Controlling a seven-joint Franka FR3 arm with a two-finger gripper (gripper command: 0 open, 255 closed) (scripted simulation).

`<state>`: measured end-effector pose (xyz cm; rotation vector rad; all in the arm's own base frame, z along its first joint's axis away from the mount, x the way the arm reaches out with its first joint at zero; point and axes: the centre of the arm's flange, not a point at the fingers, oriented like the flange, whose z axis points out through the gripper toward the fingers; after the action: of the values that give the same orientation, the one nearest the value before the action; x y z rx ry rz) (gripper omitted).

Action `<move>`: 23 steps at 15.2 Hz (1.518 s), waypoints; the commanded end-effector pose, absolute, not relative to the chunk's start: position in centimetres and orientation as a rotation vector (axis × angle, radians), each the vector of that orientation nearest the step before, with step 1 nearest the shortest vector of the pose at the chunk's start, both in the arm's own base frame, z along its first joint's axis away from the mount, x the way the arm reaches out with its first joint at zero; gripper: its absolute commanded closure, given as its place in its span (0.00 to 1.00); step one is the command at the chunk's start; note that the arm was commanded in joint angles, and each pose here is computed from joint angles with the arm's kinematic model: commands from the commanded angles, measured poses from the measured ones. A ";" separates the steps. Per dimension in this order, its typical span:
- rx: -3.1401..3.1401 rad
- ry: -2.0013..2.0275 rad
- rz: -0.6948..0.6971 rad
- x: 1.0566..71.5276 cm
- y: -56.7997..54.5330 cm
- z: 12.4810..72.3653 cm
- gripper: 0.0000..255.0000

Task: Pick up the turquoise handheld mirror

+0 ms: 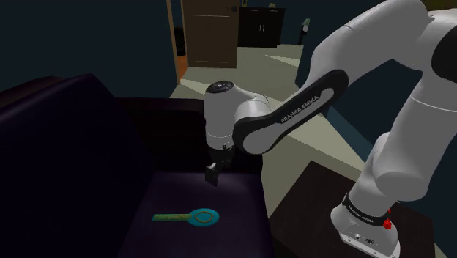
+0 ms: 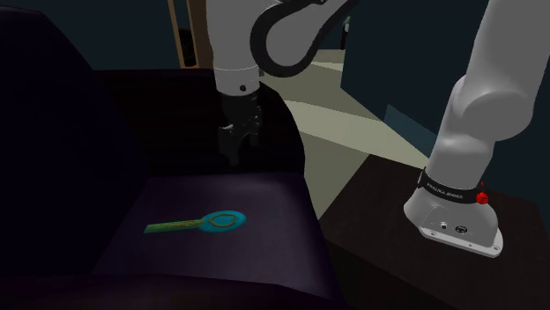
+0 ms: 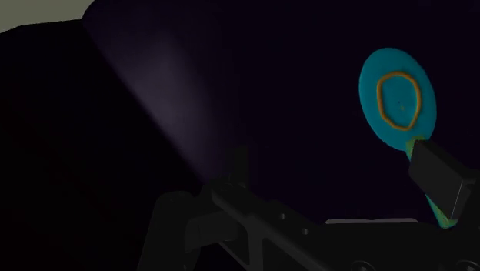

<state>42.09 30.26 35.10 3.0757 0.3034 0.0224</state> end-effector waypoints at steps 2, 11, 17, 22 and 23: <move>3.065 0.315 0.014 43.2 33.2 32.4 0.00; 3.028 0.356 -0.016 45.8 42.1 24.3 0.00; 3.028 0.357 -0.017 45.8 42.3 21.5 0.00; 3.028 0.357 -0.017 45.8 42.3 20.2 1.00; 3.028 0.357 -0.017 45.8 42.3 20.2 1.00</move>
<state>45.78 42.30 20.31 3.0281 0.3573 -0.0153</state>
